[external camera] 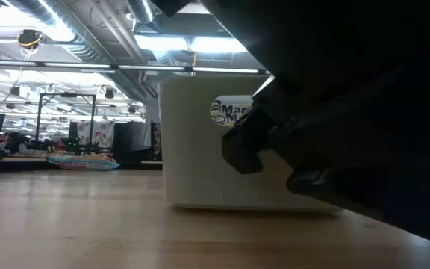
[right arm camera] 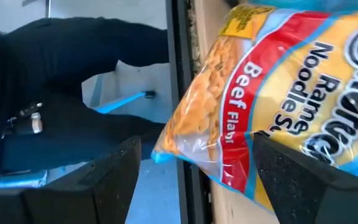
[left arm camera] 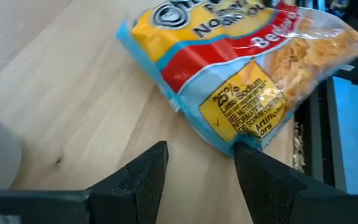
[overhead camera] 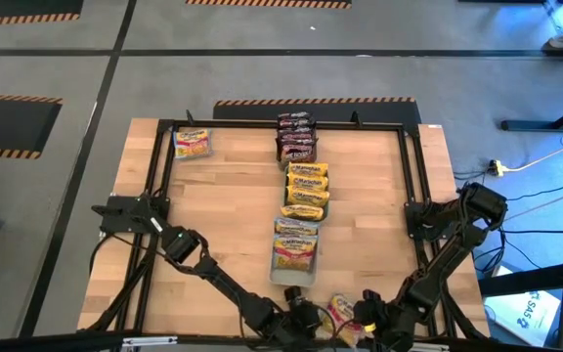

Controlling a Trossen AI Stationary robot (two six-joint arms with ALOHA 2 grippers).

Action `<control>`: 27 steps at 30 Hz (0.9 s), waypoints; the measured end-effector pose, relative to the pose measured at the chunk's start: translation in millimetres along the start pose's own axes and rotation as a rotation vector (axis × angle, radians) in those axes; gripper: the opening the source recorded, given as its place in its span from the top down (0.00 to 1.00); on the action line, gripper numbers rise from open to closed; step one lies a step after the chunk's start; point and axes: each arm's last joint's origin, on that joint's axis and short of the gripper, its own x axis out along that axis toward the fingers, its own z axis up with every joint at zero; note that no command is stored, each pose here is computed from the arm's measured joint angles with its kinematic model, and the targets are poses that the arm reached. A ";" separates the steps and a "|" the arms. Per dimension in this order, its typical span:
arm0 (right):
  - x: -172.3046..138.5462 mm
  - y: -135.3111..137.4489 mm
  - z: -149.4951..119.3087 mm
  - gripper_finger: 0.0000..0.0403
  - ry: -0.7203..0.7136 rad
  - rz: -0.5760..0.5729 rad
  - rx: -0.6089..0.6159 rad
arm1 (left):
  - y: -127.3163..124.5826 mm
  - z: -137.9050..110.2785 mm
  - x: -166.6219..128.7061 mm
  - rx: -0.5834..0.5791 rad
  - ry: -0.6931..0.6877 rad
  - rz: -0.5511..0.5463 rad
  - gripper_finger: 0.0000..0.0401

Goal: Sort Maruchan noodles
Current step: Put the blue noodle pack into the gray bin

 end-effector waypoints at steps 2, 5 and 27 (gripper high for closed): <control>-0.4 0.2 -0.2 0.27 0.010 0.005 -0.008 | 0.5 0.3 0.1 -0.005 0.000 0.003 0.54; -6.4 2.6 2.9 0.27 0.004 0.024 -0.017 | -1.8 2.7 -4.4 0.005 0.001 -0.001 0.54; -21.9 -81.7 16.4 0.27 0.058 -0.093 0.337 | -35.2 21.6 -18.3 0.207 -0.120 -0.263 0.54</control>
